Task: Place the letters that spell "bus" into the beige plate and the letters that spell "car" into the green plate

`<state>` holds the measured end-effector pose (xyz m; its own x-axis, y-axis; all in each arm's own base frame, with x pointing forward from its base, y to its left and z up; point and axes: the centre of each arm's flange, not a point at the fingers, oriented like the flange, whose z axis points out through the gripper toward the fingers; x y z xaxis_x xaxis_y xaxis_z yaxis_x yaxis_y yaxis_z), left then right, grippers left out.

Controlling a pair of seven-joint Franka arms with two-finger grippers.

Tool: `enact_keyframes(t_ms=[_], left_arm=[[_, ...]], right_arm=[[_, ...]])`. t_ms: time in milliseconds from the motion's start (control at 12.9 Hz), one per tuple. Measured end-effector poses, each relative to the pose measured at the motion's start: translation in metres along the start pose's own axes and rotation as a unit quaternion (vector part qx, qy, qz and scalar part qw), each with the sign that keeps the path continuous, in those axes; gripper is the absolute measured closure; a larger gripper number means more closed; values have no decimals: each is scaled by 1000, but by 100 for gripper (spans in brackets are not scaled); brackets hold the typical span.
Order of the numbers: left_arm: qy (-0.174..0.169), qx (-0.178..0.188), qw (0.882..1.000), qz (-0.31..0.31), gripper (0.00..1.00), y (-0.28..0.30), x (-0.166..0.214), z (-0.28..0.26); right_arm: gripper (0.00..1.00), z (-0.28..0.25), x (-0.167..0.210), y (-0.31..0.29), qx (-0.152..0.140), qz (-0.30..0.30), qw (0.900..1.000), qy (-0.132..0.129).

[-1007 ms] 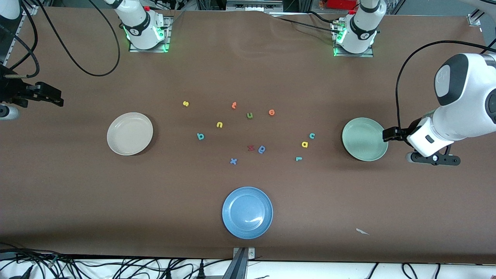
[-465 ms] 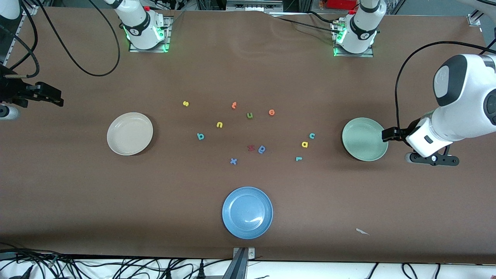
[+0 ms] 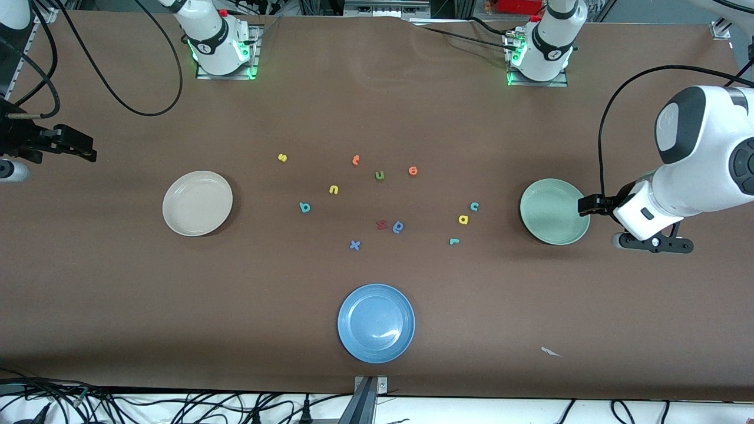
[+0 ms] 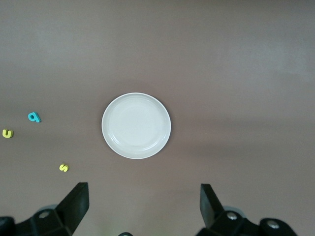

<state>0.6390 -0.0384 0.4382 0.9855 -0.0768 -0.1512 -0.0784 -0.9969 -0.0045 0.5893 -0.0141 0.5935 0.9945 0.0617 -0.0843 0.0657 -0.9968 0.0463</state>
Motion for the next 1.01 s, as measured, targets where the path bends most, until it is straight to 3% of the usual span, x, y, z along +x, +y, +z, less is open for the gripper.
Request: enact_keyframes(t_ms=[232, 542, 1007], left_arm=[[-5, -3, 1000, 5, 0, 10, 2, 6], [-29, -41, 999, -16, 0, 34, 4, 30], [-66, -31, 996, -50, 0, 85, 8, 82]], right_arm=[[0, 0, 0, 2, 0, 2, 1000, 0], [0, 0, -1, 6, 0, 6, 1000, 0], [0, 1, -1, 8, 0, 7, 1000, -1]])
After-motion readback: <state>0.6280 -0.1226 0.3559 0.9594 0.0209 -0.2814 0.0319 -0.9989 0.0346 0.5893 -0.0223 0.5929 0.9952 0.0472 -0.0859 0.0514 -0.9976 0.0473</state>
